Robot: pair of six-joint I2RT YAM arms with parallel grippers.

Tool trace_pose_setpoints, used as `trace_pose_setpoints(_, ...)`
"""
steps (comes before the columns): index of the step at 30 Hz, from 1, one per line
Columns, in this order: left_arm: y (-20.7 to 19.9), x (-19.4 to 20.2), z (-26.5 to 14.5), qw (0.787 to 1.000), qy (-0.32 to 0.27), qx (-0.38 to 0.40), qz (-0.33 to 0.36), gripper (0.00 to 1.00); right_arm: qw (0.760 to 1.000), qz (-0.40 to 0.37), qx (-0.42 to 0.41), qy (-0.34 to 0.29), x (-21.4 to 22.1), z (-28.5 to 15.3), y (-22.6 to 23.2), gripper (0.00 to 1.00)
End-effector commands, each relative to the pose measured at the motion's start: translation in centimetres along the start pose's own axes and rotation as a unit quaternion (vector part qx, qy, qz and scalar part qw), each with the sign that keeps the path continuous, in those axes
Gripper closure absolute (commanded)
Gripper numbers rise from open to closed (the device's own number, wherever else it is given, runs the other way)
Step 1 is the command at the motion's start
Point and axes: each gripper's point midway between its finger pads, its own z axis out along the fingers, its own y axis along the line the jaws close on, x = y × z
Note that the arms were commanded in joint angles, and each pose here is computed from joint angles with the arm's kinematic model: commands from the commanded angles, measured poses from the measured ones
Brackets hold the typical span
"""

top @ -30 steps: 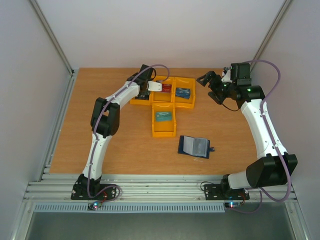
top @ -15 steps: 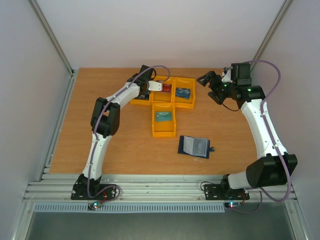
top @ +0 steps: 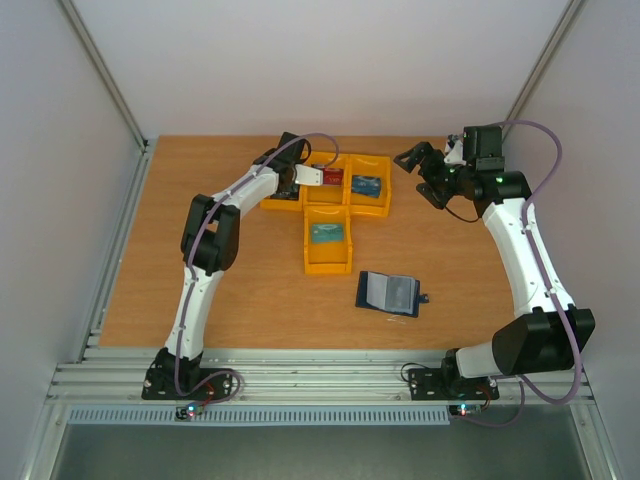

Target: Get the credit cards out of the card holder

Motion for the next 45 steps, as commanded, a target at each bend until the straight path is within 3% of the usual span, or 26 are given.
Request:
trace_pose_setpoints(1, 1.4, -0.7, -1.3, 1.000, -0.016, -0.012, -0.005, 0.54, 1.000, -0.006, -0.001, 0.001, 0.1, -0.4, -0.1, 0.02)
trace_pose_setpoints(12, 6.2, -1.2, -6.3, 0.996, -0.038, -0.059, -0.046, 0.37, 0.998, -0.044, 0.047, 0.003, 0.3, -1.7, -1.2, 0.01)
trace_pose_setpoints(19, 8.7, -0.5, -13.4, 0.988, -0.061, -0.077, -0.120, 0.20, 0.985, -0.054, 0.157, 0.047, 3.2, -2.5, -6.6, 0.02)
trace_pose_setpoints(24, 8.8, 0.1, -17.9, 0.978, -0.074, -0.069, -0.184, 0.14, 0.972, -0.018, 0.210, 0.101, 7.3, -0.3, -11.6, 0.10)
trace_pose_setpoints(27, 7.8, 0.2, -21.3, 0.962, -0.091, -0.026, -0.257, 0.13, 0.956, -0.016, 0.262, 0.128, 9.9, 1.0, -14.7, 0.12)
trace_pose_setpoints(32, 4.4, -1.1, -27.4, 0.911, -0.155, 0.076, -0.375, 0.11, 0.927, -0.024, 0.332, 0.172, 14.5, 2.4, -18.7, 0.09)
trace_pose_setpoints(35, 2.1, -1.5, -29.4, 0.879, -0.162, 0.137, -0.428, 0.11, 0.910, -0.035, 0.363, 0.197, 16.8, 3.2, -20.4, 0.08)
trace_pose_setpoints(40, -0.7, -1.9, -31.4, 0.838, -0.172, 0.197, -0.479, 0.11, 0.885, -0.059, 0.405, 0.223, 18.9, 4.4, -22.3, 0.07)
trace_pose_setpoints(45, -2.4, -1.9, -32.1, 0.821, -0.170, 0.222, -0.497, 0.11, 0.875, -0.049, 0.415, 0.245, 20.4, 5.6, -23.9, 0.06)
